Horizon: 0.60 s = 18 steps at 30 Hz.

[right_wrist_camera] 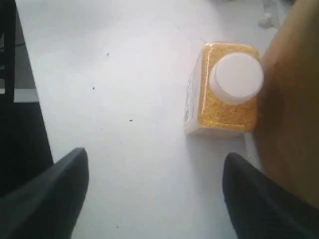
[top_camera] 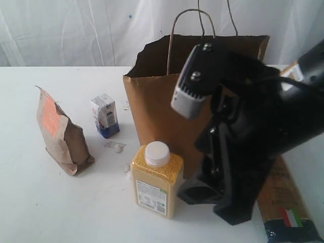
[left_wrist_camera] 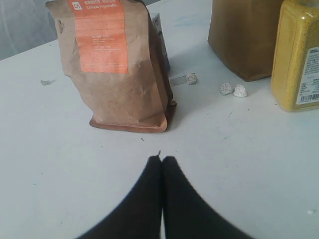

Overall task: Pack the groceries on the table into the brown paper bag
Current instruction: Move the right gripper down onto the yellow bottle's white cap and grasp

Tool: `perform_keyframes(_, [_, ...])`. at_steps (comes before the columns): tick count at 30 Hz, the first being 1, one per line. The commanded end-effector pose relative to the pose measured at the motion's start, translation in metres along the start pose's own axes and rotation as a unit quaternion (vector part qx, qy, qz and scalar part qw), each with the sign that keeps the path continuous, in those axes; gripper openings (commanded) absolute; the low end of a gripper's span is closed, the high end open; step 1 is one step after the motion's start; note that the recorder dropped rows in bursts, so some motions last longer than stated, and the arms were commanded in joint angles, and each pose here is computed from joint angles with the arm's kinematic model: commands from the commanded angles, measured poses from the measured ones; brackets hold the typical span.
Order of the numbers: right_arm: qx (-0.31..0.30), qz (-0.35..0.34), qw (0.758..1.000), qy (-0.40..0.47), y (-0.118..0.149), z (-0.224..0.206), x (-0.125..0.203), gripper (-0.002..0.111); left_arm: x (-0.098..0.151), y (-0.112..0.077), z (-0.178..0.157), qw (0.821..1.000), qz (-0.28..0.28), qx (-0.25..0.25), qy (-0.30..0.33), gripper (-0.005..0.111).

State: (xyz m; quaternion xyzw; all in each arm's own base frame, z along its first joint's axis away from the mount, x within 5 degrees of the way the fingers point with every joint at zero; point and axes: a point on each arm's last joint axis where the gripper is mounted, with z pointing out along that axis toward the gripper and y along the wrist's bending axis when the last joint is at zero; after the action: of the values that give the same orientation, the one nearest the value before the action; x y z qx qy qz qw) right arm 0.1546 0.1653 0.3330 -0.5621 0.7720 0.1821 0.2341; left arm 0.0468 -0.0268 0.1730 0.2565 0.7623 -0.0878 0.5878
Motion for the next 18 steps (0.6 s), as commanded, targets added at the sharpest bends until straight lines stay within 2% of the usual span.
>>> perform_keyframes(1, [-0.004, -0.017, 1.0, 0.01, -0.01, 0.029, -0.007, 0.069, 0.001, 0.0, 0.0, 1.0, -0.005, -0.001, -0.001, 0.0])
perform_keyframes(18, [0.01, -0.002, 0.999, 0.05, -0.044, 0.104, -0.008, 0.069, 0.001, 0.0, 0.0, 1.0, -0.005, -0.001, -0.001, 0.0])
